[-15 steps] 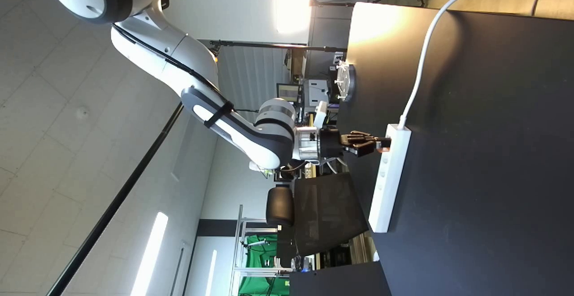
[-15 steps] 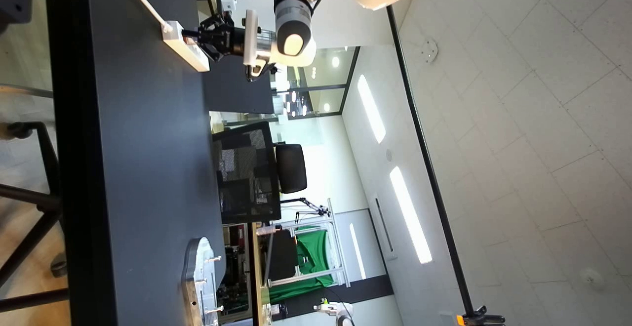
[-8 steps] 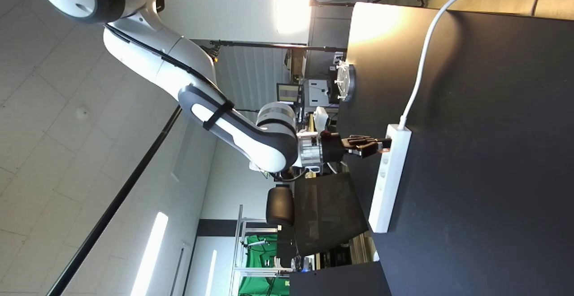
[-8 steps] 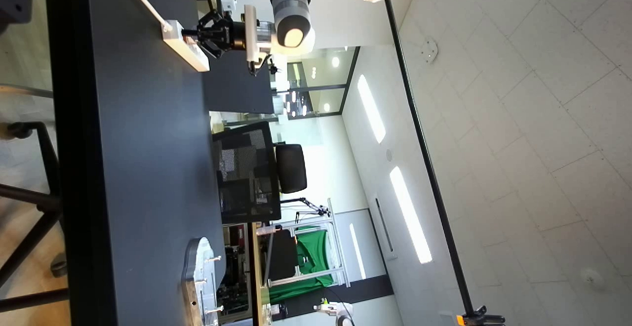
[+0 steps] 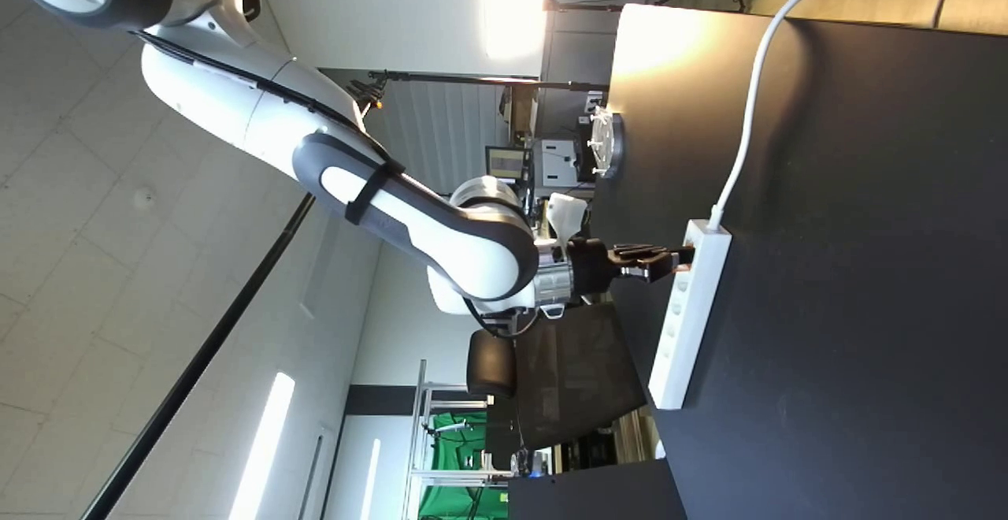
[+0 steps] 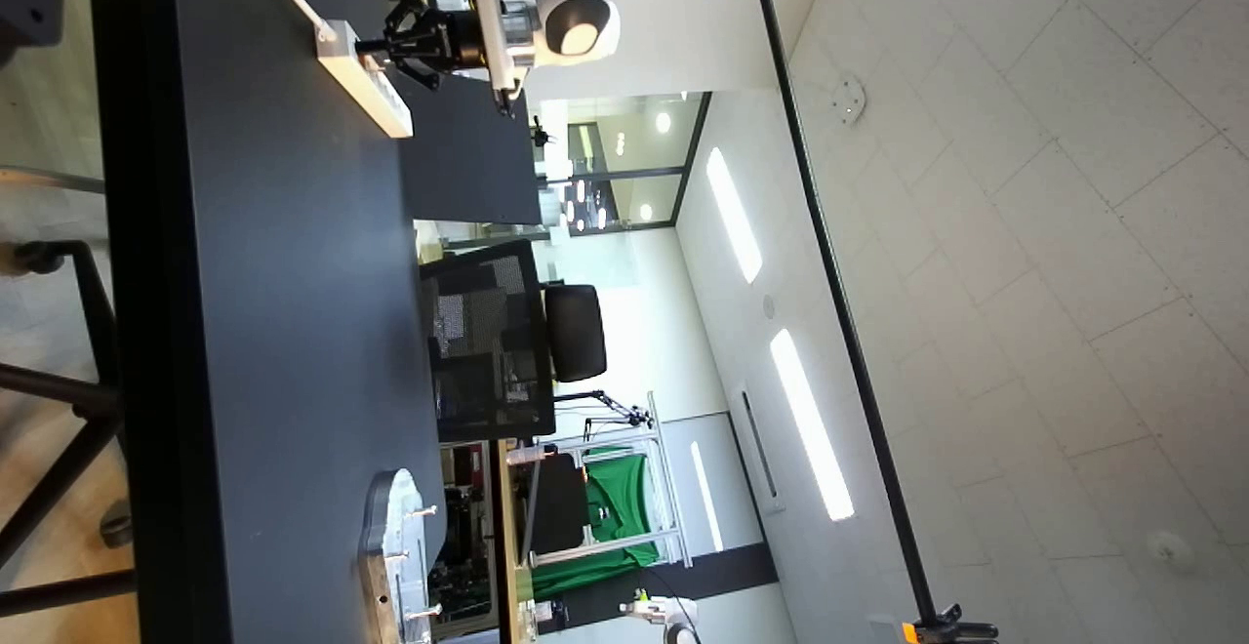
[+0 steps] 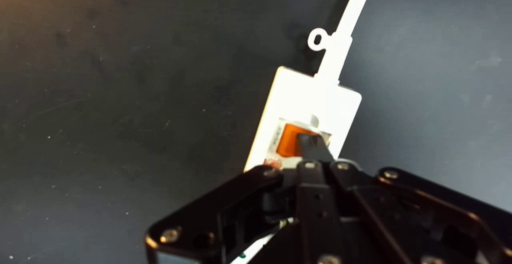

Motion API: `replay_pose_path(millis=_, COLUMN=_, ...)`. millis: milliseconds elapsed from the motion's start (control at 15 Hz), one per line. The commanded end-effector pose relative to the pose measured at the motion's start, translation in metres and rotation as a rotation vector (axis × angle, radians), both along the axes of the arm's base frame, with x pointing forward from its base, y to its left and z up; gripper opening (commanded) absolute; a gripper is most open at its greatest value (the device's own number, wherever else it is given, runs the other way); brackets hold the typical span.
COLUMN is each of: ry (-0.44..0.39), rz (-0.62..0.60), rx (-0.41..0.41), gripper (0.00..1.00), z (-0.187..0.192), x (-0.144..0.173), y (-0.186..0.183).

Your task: Turn on the switch at the first from the bottom

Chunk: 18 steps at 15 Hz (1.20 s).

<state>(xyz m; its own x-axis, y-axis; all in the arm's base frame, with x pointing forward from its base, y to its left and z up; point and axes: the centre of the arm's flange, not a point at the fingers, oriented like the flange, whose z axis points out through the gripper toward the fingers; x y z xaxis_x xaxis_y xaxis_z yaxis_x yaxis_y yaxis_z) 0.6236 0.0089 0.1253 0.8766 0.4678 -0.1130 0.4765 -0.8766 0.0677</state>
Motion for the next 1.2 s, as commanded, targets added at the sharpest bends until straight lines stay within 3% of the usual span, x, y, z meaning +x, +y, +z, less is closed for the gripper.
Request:
replay_pose_path(millis=0, ry=0.032, rz=-0.019, rx=-0.012, gripper=0.00, z=0.053, x=-0.013, y=0.020)
replay_pose_path(millis=267, ry=0.025, rz=-0.010, rx=-0.092, gripper=0.00, z=0.144, x=-0.012, y=0.034)
replay_pose_path(millis=333, ry=0.047, rz=0.007, rx=-0.137, gripper=0.26, z=0.167, x=-0.017, y=0.036)
replay_pose_path(millis=400, ry=0.073, rz=0.023, rx=-0.180, gripper=0.26, z=0.184, x=-0.022, y=0.037)
replay_pose_path(millis=533, ry=0.125, rz=0.062, rx=-0.242, gripper=0.39, z=0.211, x=-0.036, y=0.032)
replay_pose_path(millis=667, ry=0.189, rz=0.077, rx=-0.286, gripper=0.52, z=0.227, x=-0.050, y=0.025)
replay_pose_path(millis=733, ry=0.150, rz=0.061, rx=-0.244, gripper=0.60, z=0.215, x=-0.033, y=0.030)
replay_pose_path(millis=800, ry=0.155, rz=0.061, rx=-0.249, gripper=0.41, z=0.222, x=-0.036, y=0.029)
replay_pose_path(millis=1000, ry=0.156, rz=0.066, rx=-0.245, gripper=0.59, z=0.216, x=-0.034, y=0.030)
replay_pose_path(millis=1133, ry=0.162, rz=0.067, rx=-0.245, gripper=0.60, z=0.211, x=-0.034, y=0.030)
